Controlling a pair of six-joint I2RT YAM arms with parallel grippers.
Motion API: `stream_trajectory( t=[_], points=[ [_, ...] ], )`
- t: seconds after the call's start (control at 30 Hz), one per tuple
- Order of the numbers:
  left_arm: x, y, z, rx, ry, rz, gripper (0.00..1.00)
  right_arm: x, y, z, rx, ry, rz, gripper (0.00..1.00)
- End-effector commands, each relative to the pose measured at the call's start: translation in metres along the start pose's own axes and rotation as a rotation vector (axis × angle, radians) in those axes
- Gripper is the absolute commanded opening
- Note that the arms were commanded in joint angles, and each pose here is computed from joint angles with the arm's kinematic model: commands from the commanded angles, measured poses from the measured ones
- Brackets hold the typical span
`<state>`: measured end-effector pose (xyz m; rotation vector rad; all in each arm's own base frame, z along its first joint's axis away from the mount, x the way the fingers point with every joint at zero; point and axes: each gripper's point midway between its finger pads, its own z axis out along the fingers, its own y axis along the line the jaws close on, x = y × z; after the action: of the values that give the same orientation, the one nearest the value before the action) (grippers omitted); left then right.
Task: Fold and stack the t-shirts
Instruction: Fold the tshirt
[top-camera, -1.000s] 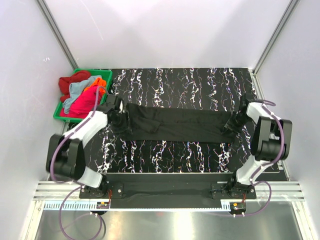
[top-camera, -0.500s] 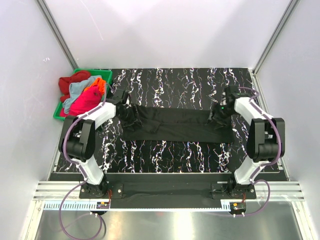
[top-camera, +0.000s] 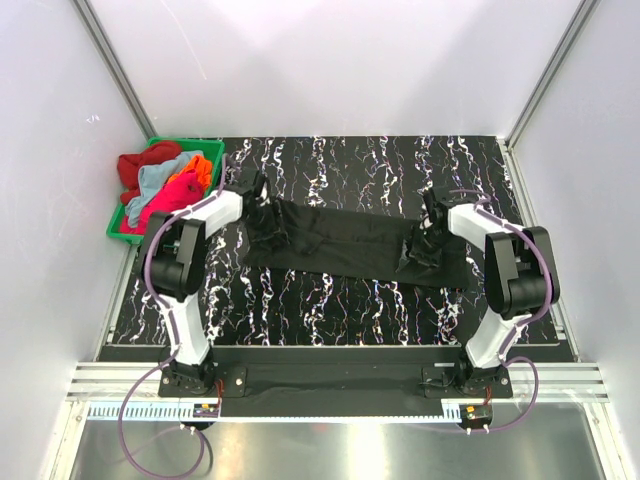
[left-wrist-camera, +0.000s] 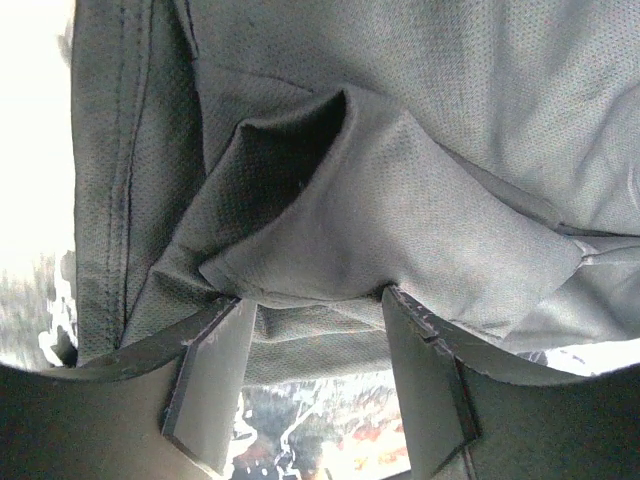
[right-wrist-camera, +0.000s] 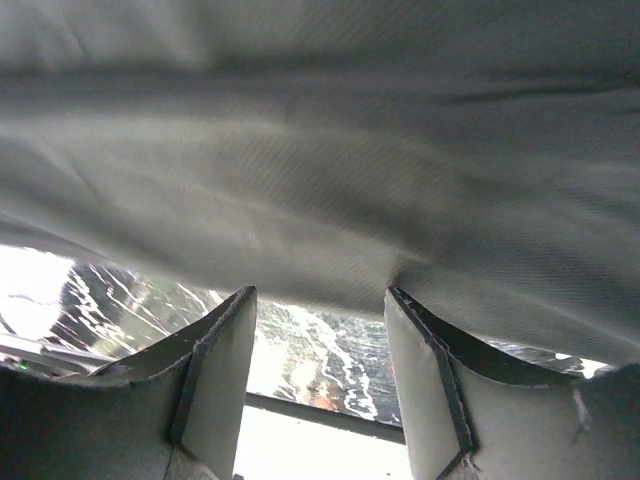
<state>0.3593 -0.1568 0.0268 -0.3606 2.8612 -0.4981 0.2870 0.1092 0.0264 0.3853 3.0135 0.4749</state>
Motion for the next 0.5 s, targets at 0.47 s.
stream_trajectory(
  t=[0.47],
  points=[
    [-0.151,-0.041,0.037,-0.016,-0.228,0.379,0.60,0.110,0.119,0.047,-0.140,0.252,-0.153,0.60]
  ],
)
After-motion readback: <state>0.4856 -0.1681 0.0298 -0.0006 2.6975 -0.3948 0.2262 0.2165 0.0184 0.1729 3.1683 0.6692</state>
